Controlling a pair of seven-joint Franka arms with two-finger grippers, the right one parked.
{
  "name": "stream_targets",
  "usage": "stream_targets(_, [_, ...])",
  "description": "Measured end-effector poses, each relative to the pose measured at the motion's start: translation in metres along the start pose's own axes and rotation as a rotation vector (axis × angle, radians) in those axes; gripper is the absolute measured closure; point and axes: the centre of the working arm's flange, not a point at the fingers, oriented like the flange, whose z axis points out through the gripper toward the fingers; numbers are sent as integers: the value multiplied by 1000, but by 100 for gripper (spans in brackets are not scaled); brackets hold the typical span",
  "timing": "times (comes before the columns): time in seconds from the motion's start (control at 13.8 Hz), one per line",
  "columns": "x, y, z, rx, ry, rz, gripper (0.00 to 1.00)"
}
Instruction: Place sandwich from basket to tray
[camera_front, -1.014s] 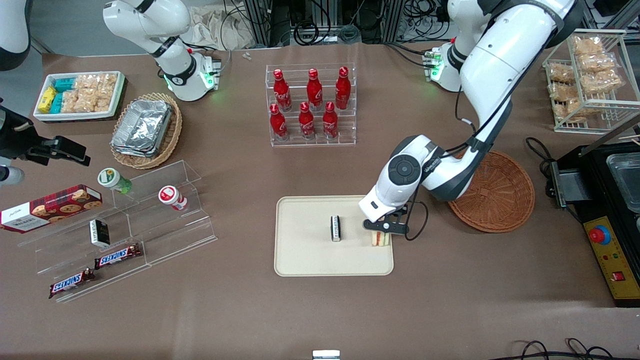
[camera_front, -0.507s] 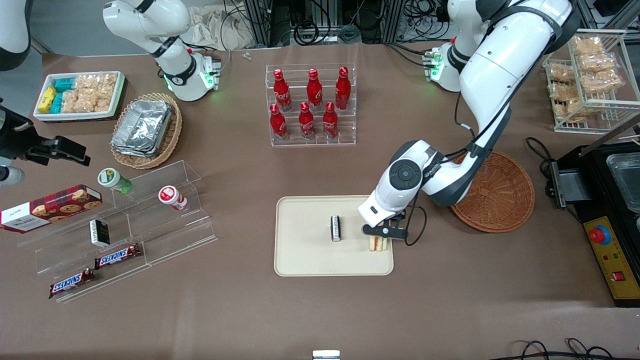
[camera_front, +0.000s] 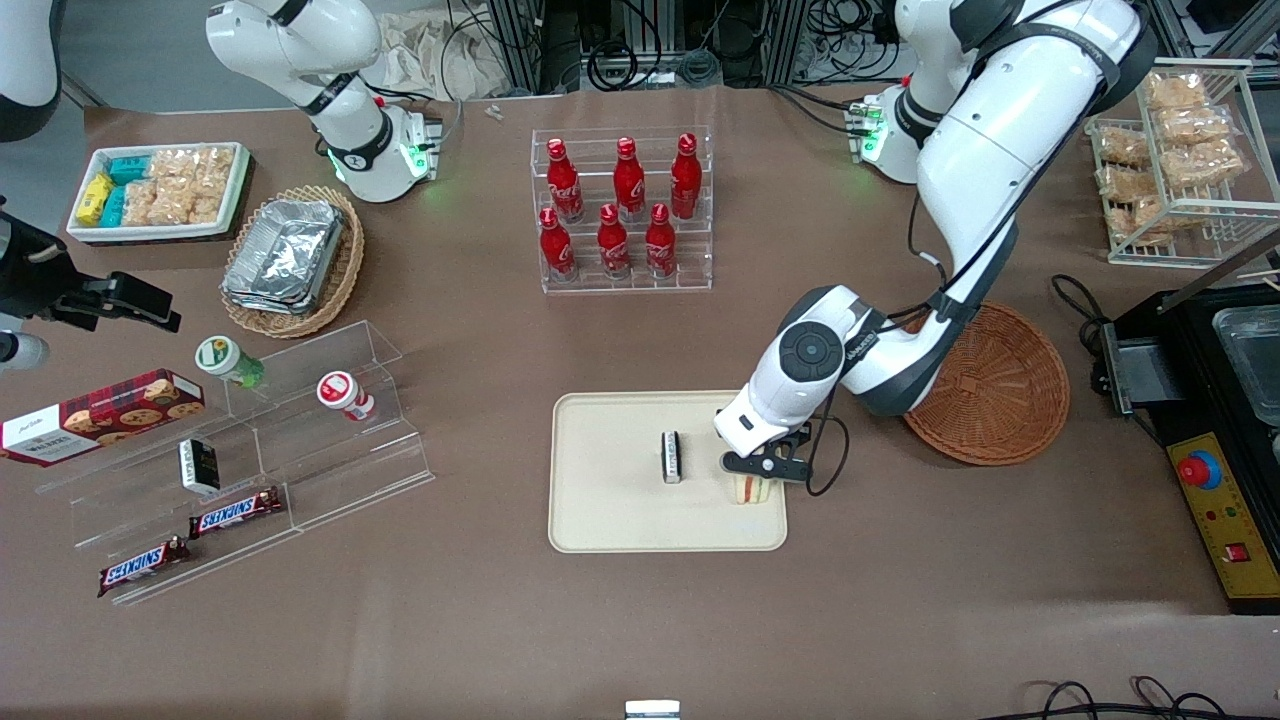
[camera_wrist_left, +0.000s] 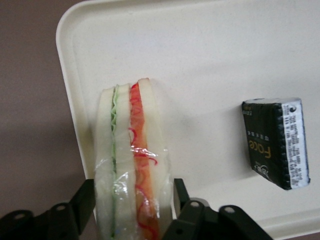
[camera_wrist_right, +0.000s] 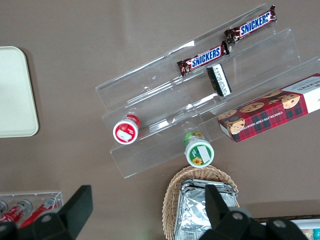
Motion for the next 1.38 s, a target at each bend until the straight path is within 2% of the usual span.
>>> stream_targets(0.14, [1,0,-1,-2,6,2,7])
stream_targets(0.22, [2,0,-2,-3,10,-4,0])
stream_targets(0.36, [9,0,-20,3,32,-35,0])
stream_targets(0.51, [14,-2,-72,45,31,-71,0])
stream_targets(0.65, [7,0,-142,71,8,-97,0])
stream_targets(0.87, [-17,-7,-238,73,-42,-83,0])
stream_targets(1.09, [-32,-64,-319,85,-57,-95,0])
stream_targets(1.38, [-56,-137,-392,120,-34,-186,0])
